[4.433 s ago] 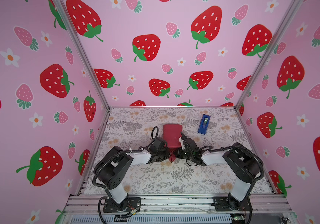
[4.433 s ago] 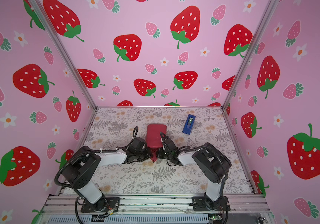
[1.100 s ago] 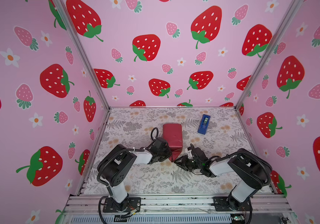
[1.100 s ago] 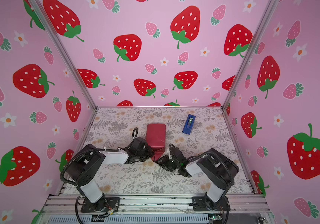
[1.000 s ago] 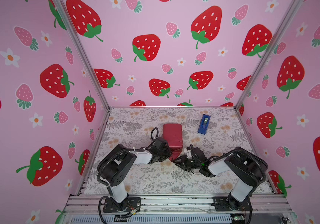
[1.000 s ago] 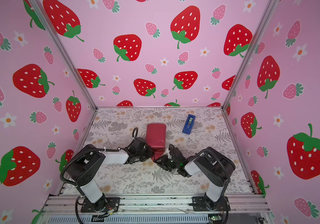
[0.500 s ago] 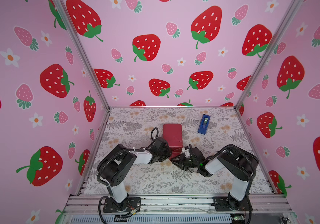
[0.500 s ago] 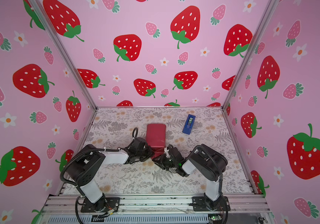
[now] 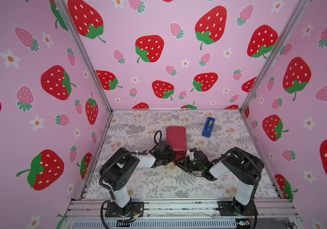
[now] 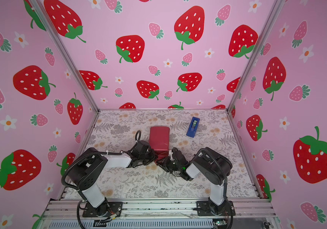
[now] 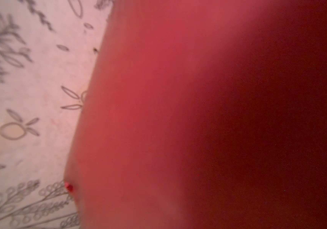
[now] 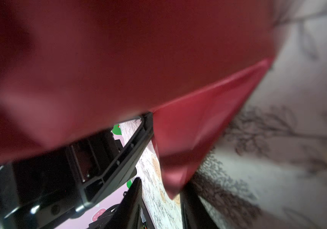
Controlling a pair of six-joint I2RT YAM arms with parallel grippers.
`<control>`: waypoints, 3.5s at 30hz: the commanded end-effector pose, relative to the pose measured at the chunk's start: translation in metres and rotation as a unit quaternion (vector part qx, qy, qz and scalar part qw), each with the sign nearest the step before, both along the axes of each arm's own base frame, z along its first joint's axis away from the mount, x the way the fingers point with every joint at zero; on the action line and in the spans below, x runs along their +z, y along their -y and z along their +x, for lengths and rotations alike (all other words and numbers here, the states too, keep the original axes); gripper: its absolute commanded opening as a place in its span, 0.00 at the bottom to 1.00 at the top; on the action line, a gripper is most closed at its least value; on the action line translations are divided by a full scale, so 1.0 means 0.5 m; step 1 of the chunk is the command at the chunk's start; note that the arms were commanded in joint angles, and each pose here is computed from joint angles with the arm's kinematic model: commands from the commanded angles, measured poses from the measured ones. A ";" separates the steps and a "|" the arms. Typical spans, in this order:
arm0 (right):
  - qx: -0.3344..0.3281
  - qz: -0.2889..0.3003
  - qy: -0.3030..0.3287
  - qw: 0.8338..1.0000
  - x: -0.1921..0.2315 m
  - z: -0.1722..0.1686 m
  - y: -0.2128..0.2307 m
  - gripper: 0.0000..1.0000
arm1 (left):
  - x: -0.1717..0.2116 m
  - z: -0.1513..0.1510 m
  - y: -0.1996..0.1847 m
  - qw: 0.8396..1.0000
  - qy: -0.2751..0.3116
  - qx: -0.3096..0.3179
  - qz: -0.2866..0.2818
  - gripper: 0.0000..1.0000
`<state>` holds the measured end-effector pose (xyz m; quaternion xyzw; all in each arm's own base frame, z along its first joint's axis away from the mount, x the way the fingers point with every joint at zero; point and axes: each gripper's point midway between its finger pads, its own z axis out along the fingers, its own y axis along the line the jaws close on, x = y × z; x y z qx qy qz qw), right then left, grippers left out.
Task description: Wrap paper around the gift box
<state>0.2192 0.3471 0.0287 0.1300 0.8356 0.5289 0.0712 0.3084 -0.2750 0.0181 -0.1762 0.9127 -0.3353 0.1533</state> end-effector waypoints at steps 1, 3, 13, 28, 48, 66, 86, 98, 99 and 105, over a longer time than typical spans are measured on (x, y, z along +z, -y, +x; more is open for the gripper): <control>-0.037 -0.059 -0.037 0.997 -0.074 0.002 0.044 0.35 | -0.052 -0.047 -0.028 0.998 -0.055 -0.003 0.036 0.00; -0.034 -0.054 -0.036 0.997 -0.072 0.004 0.037 0.33 | -0.053 -0.048 -0.029 0.998 -0.057 -0.002 0.037 0.00; -0.029 -0.037 -0.039 0.998 -0.063 0.002 0.028 0.16 | -0.041 -0.044 -0.030 0.998 -0.049 -0.002 0.039 0.00; 0.006 -0.046 -0.039 0.998 -0.054 -0.035 0.036 0.00 | 0.133 -0.035 -0.053 0.997 0.043 -0.017 0.061 0.01; 0.065 -0.042 -0.058 0.995 -0.022 -0.164 0.088 0.00 | 0.214 -0.062 0.117 0.962 0.045 -0.269 -0.030 0.01; 0.052 -0.016 -0.025 0.998 0.065 -0.130 0.065 0.00 | 0.051 -0.092 0.046 0.965 -0.060 -0.254 0.017 0.01; 0.033 0.004 0.007 0.999 0.135 -0.034 0.028 0.00 | 0.003 -0.105 0.022 0.961 -0.090 -0.257 0.036 0.01; 0.033 0.002 0.008 0.999 0.135 -0.037 0.035 0.00 | 0.102 -0.063 0.007 0.959 -0.010 -0.271 0.082 0.01; 0.033 0.002 0.007 0.999 0.133 -0.038 0.037 0.00 | 0.126 -0.054 0.003 0.957 0.009 -0.274 0.093 0.02; 0.035 0.001 0.005 0.999 0.130 -0.046 0.042 0.00 | 0.270 -0.020 -0.026 0.936 0.121 -0.293 0.153 0.11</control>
